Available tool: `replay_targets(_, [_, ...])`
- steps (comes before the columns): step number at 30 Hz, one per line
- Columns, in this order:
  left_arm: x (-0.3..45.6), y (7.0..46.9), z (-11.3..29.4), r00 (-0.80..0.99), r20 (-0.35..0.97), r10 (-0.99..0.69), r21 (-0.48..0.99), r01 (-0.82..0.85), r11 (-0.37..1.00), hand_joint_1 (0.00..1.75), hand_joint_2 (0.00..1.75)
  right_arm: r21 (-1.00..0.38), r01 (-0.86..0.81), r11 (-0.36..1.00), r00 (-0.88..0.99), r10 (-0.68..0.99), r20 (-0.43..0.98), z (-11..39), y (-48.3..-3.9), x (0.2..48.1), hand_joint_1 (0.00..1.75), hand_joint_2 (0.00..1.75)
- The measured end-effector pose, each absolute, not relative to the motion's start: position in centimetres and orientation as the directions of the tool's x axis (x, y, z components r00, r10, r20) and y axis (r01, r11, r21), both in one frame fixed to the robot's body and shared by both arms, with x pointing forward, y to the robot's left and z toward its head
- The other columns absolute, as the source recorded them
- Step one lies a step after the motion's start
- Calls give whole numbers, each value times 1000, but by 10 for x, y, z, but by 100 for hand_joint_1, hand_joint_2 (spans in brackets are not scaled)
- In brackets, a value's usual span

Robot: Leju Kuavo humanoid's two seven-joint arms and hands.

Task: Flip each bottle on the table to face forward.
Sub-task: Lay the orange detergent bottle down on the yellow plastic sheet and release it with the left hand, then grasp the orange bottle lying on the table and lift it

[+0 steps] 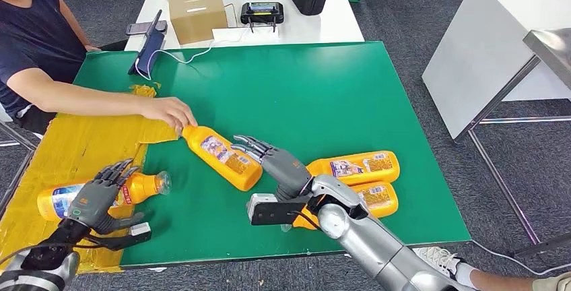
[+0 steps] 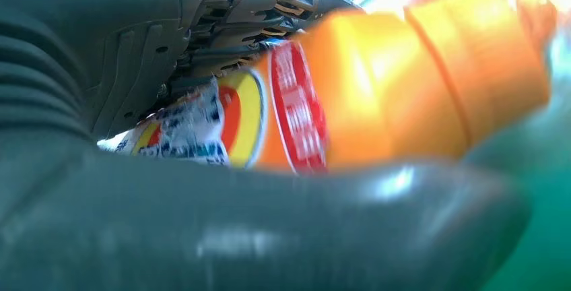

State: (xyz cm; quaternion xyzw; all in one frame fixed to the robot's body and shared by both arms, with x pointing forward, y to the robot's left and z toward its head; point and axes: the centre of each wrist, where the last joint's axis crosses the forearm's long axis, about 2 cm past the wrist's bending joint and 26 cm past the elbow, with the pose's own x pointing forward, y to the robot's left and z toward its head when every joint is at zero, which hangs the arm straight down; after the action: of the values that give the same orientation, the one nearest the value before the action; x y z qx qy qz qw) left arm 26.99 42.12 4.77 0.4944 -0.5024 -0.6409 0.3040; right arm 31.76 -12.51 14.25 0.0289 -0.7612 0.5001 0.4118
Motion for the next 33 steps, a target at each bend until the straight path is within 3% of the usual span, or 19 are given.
replay_targets(4, [244, 394, 43, -355, -120, -927, 975, -218, -43, 0, 0, -745, -432, 508, -662, 383, 645, 134, -146, 306, 0, 175])
replay_targets(10, [221, 372, 52, -386, 346, -855, 869, -211, 447, 0, 0, -790, -387, 476, -662, 454, 597, 120, -199, 281, 0, 175])
replay_targets(14, [213, 372, 63, -359, 596, -718, 677, -257, 690, 0, 0, -823, -378, 424, -649, 513, 562, 111, -238, 258, 0, 175])
replay_targets(18, [216, 374, 78, -409, 790, -456, 389, -241, 889, 0, 0, -850, -381, 364, -620, 581, 527, 108, -274, 239, 0, 175])
replay_targets(23, [221, 382, 95, -488, 833, -261, 186, -197, 963, 0, 0, -870, -375, 321, -580, 651, 490, 109, -306, 228, 0, 175])
replay_targets(33, [221, 383, 97, -495, 830, -258, 175, -207, 962, 0, 0, -872, -372, 317, -576, 658, 485, 110, -310, 227, 0, 175])
